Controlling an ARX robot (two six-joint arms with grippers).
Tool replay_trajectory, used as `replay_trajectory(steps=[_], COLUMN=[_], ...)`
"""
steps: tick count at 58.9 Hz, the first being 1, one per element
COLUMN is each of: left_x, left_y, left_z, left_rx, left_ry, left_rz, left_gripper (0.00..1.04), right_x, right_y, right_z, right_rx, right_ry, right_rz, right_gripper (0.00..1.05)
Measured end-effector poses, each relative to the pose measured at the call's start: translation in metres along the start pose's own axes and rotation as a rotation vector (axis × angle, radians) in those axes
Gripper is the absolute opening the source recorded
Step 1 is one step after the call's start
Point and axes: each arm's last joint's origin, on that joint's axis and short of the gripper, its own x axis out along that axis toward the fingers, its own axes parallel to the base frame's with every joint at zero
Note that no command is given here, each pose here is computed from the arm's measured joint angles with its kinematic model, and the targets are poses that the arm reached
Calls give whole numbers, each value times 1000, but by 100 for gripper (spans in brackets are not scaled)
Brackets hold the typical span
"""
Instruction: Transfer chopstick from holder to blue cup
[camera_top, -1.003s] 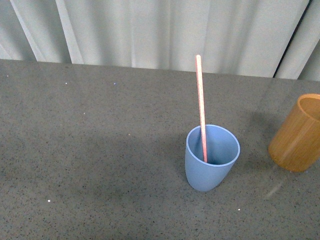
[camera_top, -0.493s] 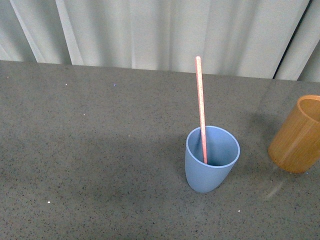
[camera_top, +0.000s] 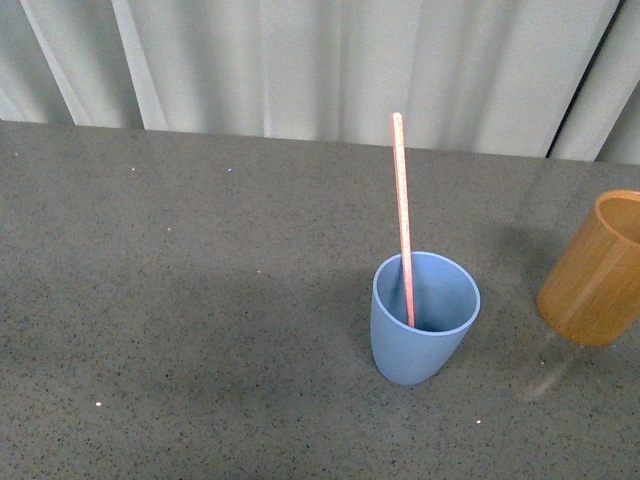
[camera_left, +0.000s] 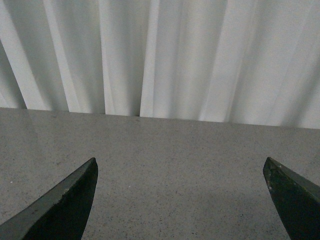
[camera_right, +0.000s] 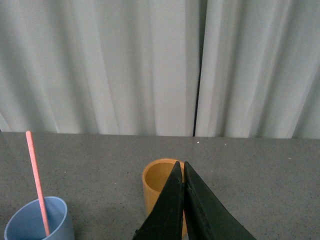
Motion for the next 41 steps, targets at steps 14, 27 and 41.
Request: replay_trajectory(steps=[14, 27, 41], left_x=[0, 0, 0], left_y=[0, 0, 0], left_z=[0, 0, 0], left_rx=[0, 0, 0], left_ry=[0, 0, 0], left_rz=[0, 0, 0], left_gripper=[98, 98, 98], right_x=[0, 0, 0], right_y=[0, 0, 0], right_z=[0, 0, 0], right_rx=[0, 0, 1], right_ry=[0, 0, 0], right_rz=[0, 0, 0], right_gripper=[44, 81, 95])
